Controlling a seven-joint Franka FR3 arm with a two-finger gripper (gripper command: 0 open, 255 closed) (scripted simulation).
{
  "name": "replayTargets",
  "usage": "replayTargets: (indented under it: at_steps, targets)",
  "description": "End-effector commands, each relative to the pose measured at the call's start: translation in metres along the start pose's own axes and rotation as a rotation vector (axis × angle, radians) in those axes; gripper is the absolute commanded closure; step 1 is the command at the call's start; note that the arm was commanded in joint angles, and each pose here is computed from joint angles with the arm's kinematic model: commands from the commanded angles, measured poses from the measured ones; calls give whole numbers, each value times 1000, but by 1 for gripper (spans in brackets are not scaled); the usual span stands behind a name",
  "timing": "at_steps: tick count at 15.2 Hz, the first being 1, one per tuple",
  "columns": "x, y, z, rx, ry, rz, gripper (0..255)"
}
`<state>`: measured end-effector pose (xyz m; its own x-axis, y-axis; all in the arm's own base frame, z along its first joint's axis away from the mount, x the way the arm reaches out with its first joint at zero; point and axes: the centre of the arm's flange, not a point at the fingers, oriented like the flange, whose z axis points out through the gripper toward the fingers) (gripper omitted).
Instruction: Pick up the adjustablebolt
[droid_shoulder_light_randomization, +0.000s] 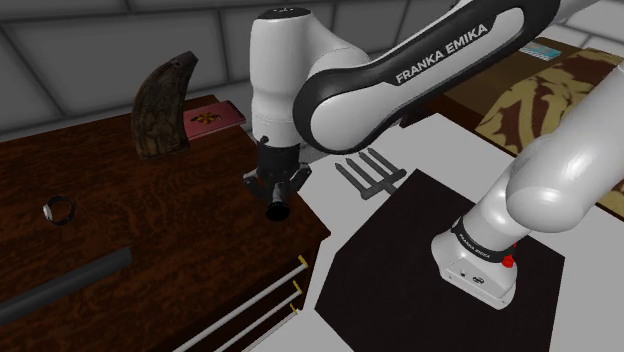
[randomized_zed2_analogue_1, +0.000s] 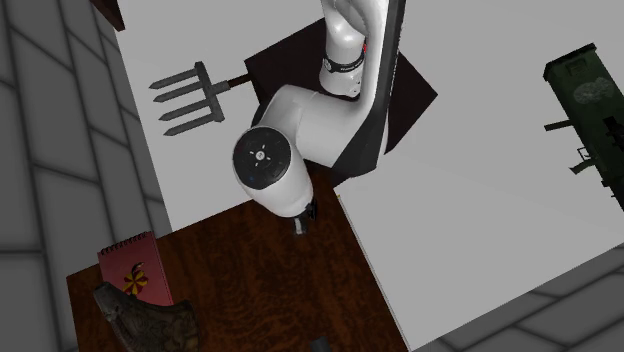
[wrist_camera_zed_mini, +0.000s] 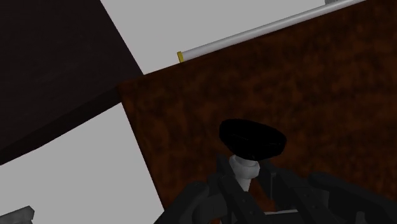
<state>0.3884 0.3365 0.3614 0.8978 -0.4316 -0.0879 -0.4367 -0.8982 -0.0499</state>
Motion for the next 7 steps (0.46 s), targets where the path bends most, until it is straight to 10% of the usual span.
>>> replayTargets:
  at_steps: [1,7]
  targets:
    - [-1,0,-11,0,0,0,255]
    - [-2,-1,-33,0,0,0,255]
